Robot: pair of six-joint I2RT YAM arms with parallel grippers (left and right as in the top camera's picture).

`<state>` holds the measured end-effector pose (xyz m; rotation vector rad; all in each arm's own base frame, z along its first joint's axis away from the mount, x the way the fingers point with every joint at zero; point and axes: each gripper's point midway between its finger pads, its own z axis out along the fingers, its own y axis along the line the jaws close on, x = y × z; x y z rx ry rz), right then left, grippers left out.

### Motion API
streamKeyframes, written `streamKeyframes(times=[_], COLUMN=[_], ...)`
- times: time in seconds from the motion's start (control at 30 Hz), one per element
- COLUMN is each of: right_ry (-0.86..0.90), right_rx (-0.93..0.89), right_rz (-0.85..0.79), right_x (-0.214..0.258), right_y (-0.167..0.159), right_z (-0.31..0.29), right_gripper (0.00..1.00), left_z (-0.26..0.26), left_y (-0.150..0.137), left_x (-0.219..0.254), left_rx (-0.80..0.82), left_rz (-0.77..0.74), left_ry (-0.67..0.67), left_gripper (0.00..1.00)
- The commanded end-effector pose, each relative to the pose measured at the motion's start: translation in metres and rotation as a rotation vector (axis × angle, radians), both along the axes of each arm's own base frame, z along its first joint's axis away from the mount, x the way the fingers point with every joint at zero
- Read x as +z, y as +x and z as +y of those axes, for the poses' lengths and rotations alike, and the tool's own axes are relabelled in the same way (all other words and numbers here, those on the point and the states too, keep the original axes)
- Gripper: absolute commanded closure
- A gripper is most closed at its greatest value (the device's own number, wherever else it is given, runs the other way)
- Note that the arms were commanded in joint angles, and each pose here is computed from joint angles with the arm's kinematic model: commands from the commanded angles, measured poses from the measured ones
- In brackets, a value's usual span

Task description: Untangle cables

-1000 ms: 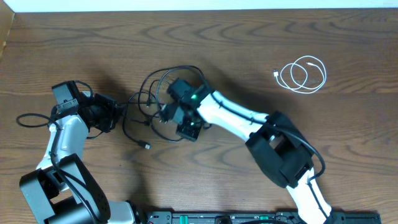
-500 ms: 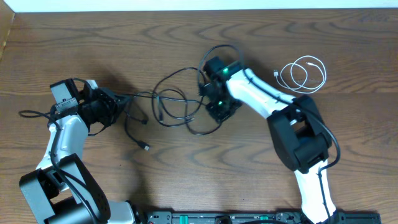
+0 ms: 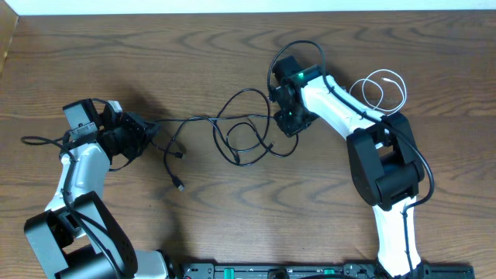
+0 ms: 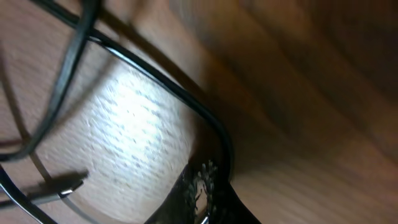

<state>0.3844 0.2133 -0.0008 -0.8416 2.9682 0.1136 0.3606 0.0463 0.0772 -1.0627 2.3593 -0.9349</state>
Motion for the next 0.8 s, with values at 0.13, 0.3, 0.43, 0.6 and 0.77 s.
streamKeyframes(times=[0.13, 0.3, 0.43, 0.6, 0.77], right_ry=[0.169, 0.354, 0.374, 0.397, 0.416], right_rx=[0.059, 0.086, 0.067, -0.016, -0.163], right_rz=[0.054, 0.056, 0.046, 0.044, 0.084], right_x=[-0.006, 0.015, 0.04, 0.066, 0.065], right_y=[-0.011, -0.005, 0.007, 0.019, 0.027], right_z=[0.042, 0.077, 0.079, 0.079, 0.067], right_gripper=[0.89, 0.92, 0.83, 0.7, 0.57], left_z=[0.0, -0.012, -0.019, -0.026, -0.027], left_y=[-0.002, 0.003, 0.006, 0.009, 0.009], left_x=[-0.004, -0.002, 0.0, 0.001, 0.001], left_rx=[-0.011, -0.051, -0.078, -0.116, -0.13], left_rz=[0.005, -0.016, -0.032, -0.054, -0.06], left_ry=[0.028, 0.039, 0.048, 0.067, 0.076], left_gripper=[0.89, 0.76, 0.66, 0.59, 0.59])
